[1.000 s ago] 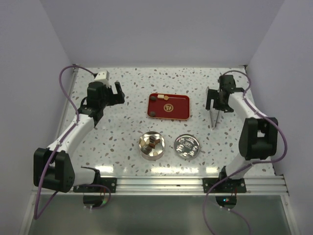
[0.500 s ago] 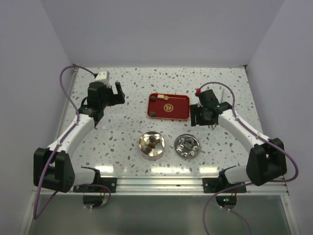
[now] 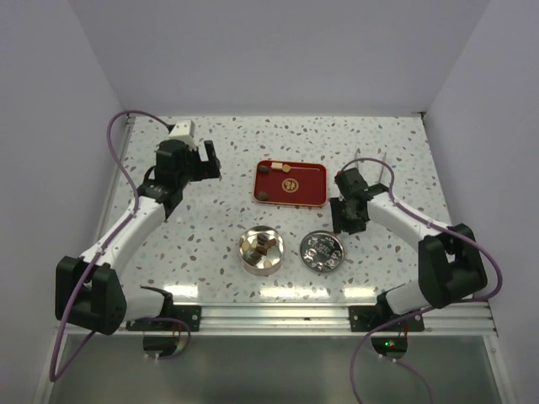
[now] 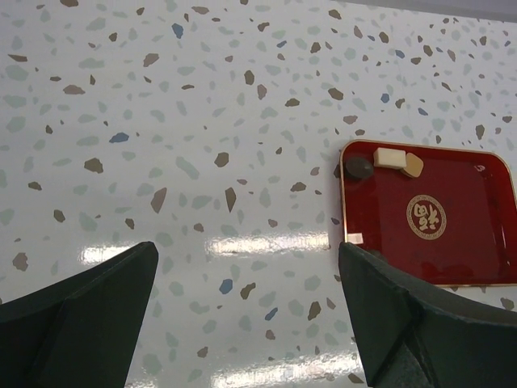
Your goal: Pack the chocolate
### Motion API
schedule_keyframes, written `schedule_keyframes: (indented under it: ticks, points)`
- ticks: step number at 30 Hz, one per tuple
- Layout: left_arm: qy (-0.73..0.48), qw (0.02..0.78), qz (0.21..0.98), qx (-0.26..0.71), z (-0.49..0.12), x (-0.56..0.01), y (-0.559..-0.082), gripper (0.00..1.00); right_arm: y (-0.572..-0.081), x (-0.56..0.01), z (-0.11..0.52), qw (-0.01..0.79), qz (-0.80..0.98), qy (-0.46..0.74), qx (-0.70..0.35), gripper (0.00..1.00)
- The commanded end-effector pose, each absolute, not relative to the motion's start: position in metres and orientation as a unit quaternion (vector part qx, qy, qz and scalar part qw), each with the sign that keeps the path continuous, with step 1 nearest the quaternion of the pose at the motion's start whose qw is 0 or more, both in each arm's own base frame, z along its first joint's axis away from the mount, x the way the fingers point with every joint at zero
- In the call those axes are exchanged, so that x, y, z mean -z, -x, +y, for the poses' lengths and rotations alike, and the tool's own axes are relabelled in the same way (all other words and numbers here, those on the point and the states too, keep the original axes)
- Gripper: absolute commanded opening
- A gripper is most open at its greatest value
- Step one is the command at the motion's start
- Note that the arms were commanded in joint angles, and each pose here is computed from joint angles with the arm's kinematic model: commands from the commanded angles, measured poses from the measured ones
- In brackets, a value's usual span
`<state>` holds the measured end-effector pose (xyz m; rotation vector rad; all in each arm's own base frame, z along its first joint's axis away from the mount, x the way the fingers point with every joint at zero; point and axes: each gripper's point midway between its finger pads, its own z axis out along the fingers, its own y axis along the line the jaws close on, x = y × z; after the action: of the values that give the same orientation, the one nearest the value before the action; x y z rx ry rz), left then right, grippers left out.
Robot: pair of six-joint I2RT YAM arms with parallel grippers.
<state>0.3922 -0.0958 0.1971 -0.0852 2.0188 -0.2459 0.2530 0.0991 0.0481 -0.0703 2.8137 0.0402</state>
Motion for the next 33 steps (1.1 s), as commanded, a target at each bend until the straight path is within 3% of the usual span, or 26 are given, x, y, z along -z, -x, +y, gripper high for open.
schedule_keyframes:
  ticks: [1,15,21,27,33]
  points:
    - [0.038,0.552,0.826,0.11,-0.099,-0.227,-0.395,1.0,-0.241,-0.033,0.097,0.142,0.99,0.014,-0.011,0.46]
    - [0.033,0.55,0.827,0.108,-0.1,-0.228,-0.396,1.0,-0.228,0.0,0.102,0.1,0.995,0.021,-0.02,0.34]
    - [0.036,0.554,0.825,0.105,-0.098,-0.232,-0.396,1.0,-0.222,0.006,0.102,0.091,0.995,0.02,-0.024,0.19]
    - [0.014,0.563,0.815,0.134,-0.109,-0.241,-0.394,1.0,-0.232,-0.021,0.107,0.122,0.991,0.028,-0.039,0.03]
    - [-0.027,0.583,0.792,0.178,-0.126,-0.261,-0.387,1.0,-0.245,-0.073,0.112,0.175,0.981,0.052,-0.059,0.0]
